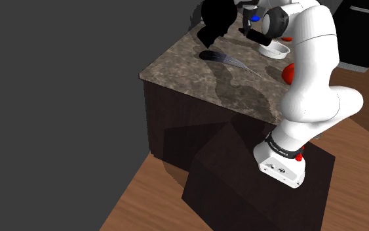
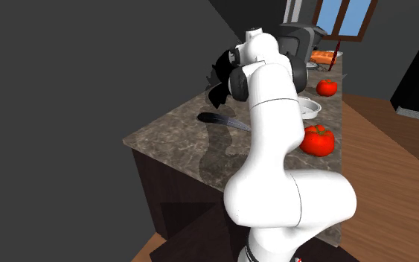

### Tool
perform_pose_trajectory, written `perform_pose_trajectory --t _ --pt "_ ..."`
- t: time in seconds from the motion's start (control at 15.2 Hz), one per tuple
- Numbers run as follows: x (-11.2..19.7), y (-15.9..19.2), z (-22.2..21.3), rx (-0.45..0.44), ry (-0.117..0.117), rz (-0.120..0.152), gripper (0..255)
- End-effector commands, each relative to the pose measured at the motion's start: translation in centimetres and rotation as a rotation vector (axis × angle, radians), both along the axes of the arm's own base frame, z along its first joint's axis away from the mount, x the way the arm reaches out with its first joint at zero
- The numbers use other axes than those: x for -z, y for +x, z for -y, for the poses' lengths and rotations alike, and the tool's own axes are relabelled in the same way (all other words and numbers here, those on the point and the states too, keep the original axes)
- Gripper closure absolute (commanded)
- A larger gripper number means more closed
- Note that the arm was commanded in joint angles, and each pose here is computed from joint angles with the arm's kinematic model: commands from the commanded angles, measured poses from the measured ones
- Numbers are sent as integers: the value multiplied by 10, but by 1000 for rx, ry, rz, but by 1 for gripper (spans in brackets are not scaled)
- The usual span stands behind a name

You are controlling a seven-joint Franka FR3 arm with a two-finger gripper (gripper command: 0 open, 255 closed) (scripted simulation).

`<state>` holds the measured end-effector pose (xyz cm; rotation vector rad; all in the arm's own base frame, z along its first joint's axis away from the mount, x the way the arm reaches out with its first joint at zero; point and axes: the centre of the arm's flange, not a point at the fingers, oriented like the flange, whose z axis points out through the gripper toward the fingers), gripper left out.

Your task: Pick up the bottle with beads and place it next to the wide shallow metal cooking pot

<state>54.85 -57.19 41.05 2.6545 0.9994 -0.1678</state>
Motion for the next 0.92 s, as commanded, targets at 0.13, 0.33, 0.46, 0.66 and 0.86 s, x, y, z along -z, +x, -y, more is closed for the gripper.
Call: perform_pose_trajectory --t 0.13,0.33,0.46,0.66,0.86 --pt "21 0 1 0 -1 0 255" --pt "37 0 1 0 -1 0 255" --pt "48 0 1 0 -1 0 255" --pt "64 0 1 0 -1 0 255" --pt "80 0 1 0 -1 0 255"
